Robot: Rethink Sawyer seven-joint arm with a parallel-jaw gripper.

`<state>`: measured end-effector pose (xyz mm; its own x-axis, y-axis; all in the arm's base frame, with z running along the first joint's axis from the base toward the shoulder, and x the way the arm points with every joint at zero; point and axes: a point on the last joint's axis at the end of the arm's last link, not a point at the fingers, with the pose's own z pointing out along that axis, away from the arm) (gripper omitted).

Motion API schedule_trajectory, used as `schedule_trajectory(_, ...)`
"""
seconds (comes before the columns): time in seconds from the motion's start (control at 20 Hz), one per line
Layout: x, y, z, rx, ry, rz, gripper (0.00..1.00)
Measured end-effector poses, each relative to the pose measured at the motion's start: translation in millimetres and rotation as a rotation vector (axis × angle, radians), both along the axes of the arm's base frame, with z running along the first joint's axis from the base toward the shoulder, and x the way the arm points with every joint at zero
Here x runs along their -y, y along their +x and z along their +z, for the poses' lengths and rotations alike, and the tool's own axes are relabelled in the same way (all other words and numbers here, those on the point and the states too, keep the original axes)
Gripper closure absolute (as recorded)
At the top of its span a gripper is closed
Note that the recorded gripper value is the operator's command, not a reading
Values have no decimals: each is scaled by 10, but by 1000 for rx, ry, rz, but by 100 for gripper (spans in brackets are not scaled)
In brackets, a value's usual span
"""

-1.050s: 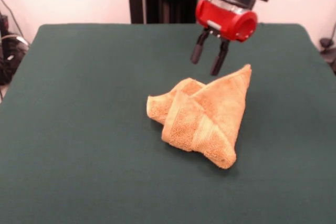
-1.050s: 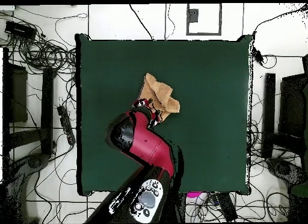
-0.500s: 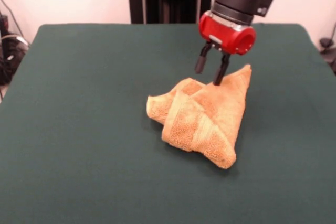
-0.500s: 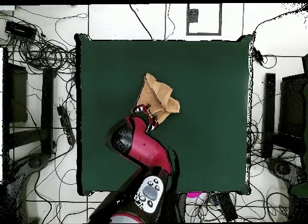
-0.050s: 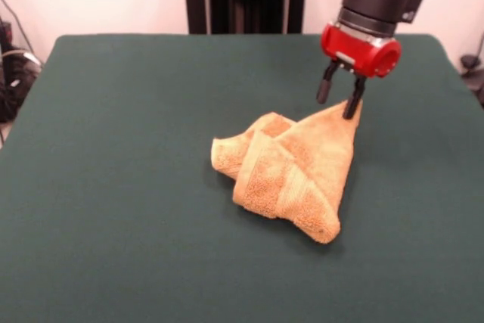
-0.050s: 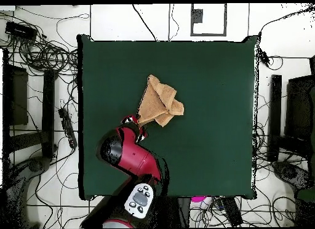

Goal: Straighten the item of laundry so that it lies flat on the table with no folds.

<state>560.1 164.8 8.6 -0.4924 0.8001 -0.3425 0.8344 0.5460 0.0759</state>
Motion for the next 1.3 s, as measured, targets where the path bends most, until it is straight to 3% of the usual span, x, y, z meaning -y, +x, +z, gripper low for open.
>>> schedule_trajectory(0.55,-88,-258,-307,92,2,-52,0)
schedule_trajectory(0.75,-42,-365,-590,111,-2,-52,0)
schedule_trajectory(1.05,-52,-467,-663,209,-30,-5,0)
schedule_trajectory(1.3,-62,-536,-689,251,-46,36,0)
